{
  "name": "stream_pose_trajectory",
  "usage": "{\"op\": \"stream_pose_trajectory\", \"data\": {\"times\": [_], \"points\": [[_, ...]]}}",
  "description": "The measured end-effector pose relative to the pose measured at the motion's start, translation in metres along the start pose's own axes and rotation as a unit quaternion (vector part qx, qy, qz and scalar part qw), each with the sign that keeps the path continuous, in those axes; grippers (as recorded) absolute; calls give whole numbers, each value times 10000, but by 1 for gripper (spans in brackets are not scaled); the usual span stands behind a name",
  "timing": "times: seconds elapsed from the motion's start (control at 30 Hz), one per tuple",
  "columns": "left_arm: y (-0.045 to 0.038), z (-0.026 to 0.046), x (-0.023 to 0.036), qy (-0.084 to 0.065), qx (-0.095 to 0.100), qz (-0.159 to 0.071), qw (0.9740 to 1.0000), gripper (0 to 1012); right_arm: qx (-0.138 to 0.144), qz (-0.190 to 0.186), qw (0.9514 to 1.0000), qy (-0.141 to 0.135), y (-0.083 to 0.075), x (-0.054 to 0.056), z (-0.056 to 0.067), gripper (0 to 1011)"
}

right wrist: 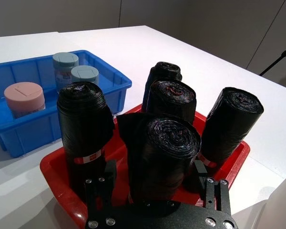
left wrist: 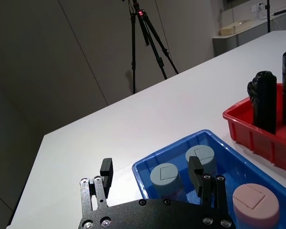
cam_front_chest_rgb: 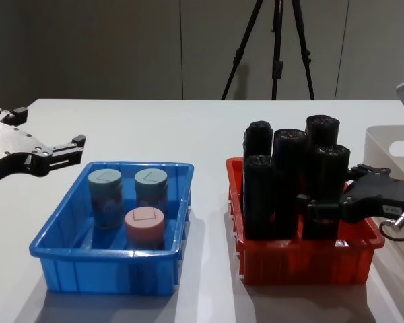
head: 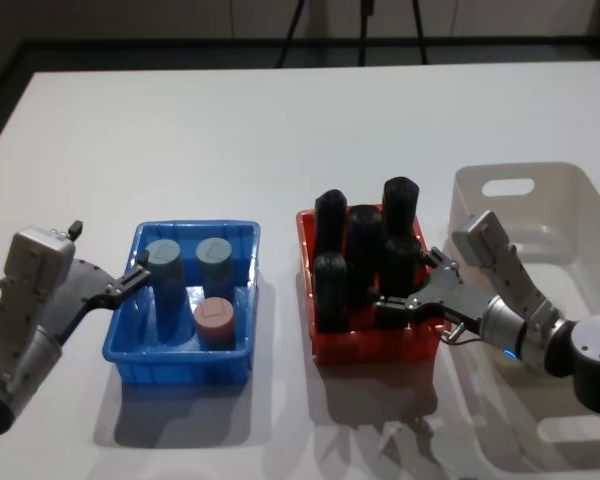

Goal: Pick the cotton swabs from the blue box and place them into the white box.

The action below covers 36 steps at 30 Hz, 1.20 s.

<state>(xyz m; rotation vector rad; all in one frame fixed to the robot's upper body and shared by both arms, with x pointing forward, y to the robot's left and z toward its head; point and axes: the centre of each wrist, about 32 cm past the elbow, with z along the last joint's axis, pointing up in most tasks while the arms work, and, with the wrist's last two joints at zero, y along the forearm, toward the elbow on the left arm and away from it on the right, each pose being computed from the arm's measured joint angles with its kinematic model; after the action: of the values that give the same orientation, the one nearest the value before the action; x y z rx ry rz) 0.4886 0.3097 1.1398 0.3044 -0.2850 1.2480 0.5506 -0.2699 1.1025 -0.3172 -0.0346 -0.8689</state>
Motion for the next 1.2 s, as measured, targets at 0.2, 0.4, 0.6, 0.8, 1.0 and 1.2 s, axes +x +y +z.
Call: {"op": "stream_pose_trajectory", "data": {"times": [0.2,0.4,0.6,0.8,1.0,1.2], "points": [[0,0,0,0,0,0,10000,1001,-23,26,10000,-22,33,-2,0,1001],[0,0,0,0,0,0,10000,1001,-37,32,10000,-44,44,-5,1,1001],[0,0,0,0,0,0,10000,1001,-40,30,10000,-51,46,-7,1,1001],[0,0,0,0,0,0,10000,1001,-40,26,10000,-46,44,-5,0,1001],[0,0,0,0,0,0,10000,1001,-42,20,10000,-43,43,-4,-1,884],[0,0,0,0,0,0,10000,1001,-41,18,10000,-38,41,-4,-1,747]]}}
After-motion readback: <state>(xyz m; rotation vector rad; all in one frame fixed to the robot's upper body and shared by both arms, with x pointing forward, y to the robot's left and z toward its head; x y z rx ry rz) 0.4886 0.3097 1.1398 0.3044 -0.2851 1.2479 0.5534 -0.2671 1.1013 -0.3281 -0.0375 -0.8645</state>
